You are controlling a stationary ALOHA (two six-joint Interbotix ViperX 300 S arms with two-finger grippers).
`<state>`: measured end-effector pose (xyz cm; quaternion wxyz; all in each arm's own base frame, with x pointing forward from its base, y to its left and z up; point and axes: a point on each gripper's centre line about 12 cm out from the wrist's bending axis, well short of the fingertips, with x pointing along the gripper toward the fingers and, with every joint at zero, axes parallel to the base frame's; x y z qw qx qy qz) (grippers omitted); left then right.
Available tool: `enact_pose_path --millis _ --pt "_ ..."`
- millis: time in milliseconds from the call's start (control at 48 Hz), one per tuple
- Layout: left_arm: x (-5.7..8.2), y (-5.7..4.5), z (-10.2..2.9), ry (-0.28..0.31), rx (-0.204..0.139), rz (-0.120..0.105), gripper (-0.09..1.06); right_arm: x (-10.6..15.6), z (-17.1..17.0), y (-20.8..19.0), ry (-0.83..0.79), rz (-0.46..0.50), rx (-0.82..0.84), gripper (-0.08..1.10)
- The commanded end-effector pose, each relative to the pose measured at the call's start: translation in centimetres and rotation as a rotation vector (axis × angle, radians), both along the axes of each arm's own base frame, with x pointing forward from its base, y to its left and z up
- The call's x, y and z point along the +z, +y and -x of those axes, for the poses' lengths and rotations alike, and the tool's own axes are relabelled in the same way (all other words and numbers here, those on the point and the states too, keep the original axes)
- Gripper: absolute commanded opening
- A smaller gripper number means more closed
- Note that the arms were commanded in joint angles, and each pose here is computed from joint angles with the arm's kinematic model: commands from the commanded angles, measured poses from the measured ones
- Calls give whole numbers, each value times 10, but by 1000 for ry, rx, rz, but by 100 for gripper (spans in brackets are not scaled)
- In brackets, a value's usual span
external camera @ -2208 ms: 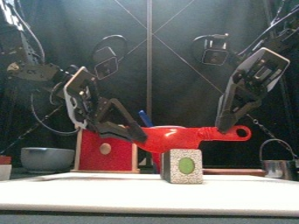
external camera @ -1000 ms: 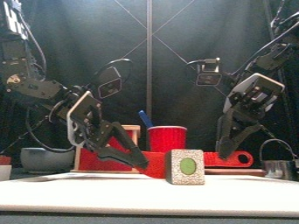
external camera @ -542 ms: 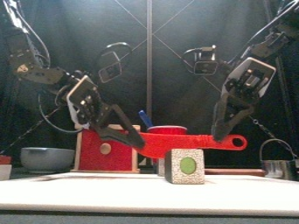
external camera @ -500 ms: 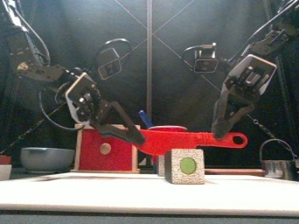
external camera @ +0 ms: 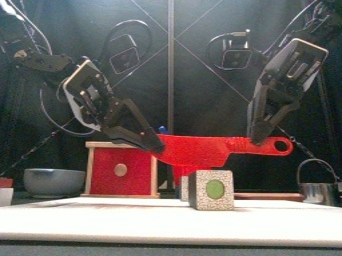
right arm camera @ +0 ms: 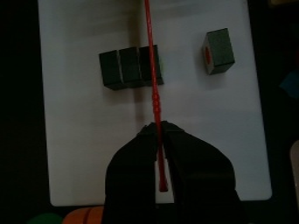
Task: Cut the sushi into 4 pieces with the knife
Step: Cut the sushi into 4 pieces
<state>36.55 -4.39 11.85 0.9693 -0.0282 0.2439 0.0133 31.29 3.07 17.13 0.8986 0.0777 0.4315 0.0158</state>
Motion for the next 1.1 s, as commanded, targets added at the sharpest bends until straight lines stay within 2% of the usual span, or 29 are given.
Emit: enact_pose_path --millis 21,271,375,646,792,875,979,1104 --pt "7 -7 -7 -29 -8 7 19 14 -5 3 -32 -8 5 11" --pt "6 -19 -11 -29 -29 16 19 14 -7 7 -18 -8 18 11" --pt "3 -20 -11 -21 -19 24 19 13 -9 7 -17 -1 22 11" --pt "-11 -19 -11 11 -16 15 19 3 -9 4 18 16 27 11" --pt "-25 -19 -10 47 -14 8 19 -15 -10 4 55 18 24 11" --pt "-43 -18 -8 93 -5 5 19 -38 -10 4 100 21 17 11" --pt "-60 -15 -7 139 25 11 19 -60 -14 3 133 25 10 11" --pt "-66 -11 -9 150 55 21 19 -66 -17 4 146 24 7 11"
